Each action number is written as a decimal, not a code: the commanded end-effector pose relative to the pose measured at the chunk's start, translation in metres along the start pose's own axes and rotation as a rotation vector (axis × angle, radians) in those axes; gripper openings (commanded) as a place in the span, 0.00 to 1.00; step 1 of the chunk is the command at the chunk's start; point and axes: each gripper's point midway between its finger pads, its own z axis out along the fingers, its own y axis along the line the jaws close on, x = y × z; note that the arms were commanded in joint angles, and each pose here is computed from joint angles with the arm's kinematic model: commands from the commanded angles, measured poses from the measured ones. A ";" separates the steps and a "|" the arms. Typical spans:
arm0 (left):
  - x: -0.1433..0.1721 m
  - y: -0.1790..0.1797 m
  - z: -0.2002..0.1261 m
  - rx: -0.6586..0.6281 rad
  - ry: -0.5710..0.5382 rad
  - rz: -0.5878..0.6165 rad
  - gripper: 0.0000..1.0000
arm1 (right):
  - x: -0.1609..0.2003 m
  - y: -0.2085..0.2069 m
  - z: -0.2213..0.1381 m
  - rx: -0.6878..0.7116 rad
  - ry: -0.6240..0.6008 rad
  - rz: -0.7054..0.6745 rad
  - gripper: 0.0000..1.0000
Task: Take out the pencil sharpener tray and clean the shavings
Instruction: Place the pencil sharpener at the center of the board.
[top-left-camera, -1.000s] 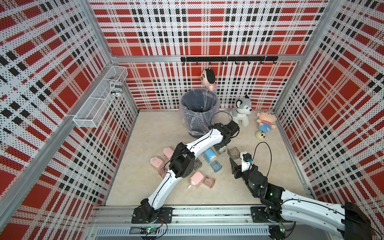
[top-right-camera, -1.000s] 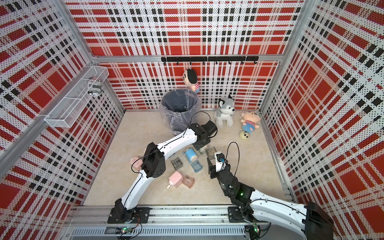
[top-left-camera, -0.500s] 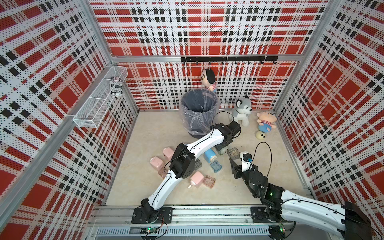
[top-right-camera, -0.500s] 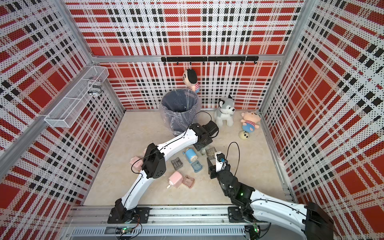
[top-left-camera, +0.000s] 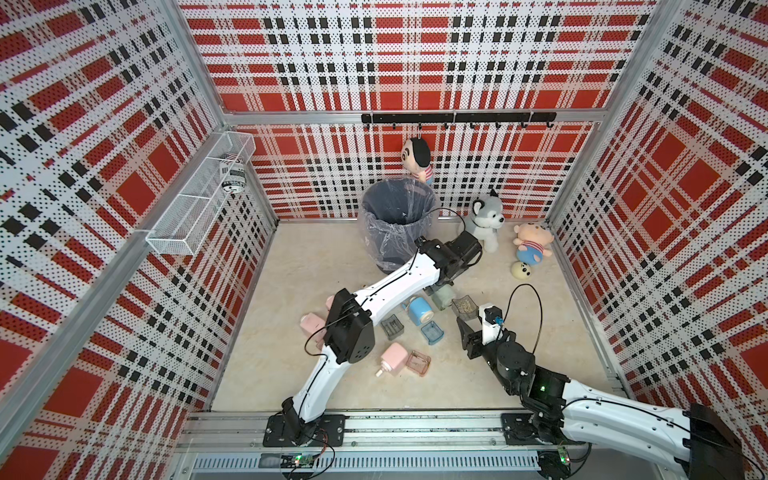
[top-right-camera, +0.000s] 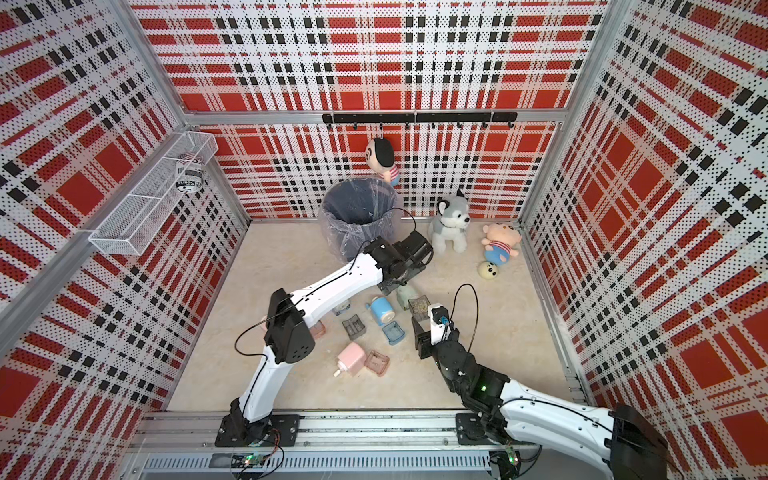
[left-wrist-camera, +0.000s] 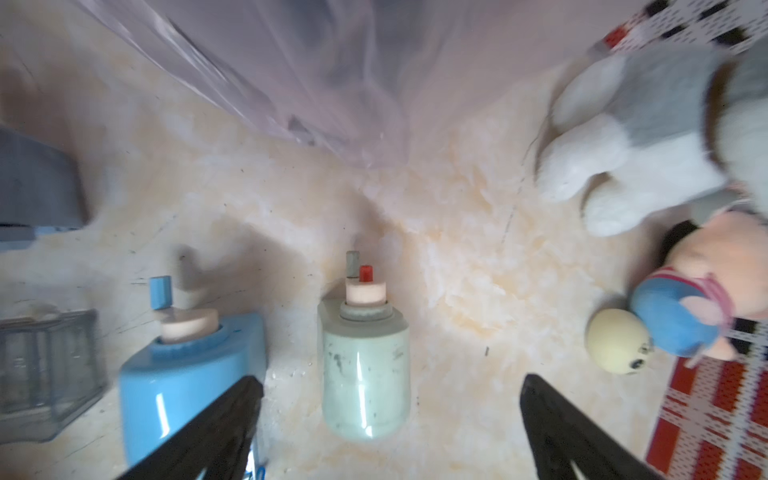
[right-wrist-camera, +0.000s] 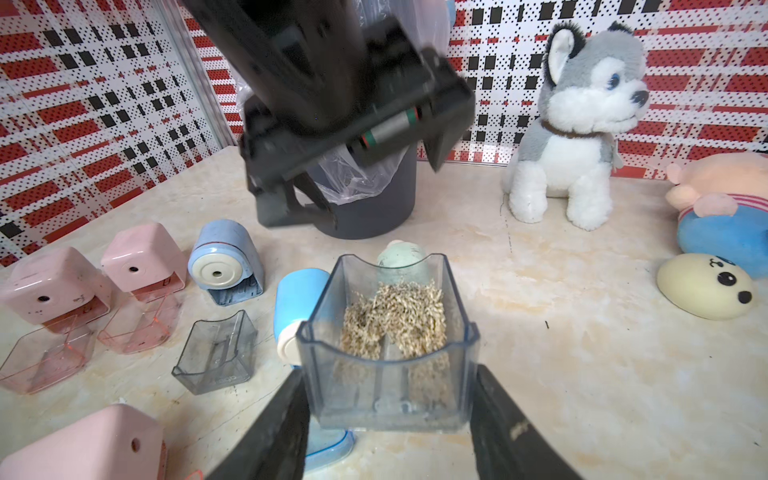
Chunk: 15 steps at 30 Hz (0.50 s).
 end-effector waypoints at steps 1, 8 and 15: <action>-0.043 -0.003 -0.050 0.087 -0.133 -0.025 0.98 | -0.010 0.010 0.003 -0.038 -0.003 0.027 0.46; -0.100 0.036 -0.099 0.107 -0.301 -0.018 0.98 | -0.023 0.031 0.013 -0.094 0.009 0.027 0.45; -0.142 0.093 -0.132 0.204 -0.477 0.037 0.98 | -0.043 0.051 0.026 -0.136 -0.007 0.045 0.46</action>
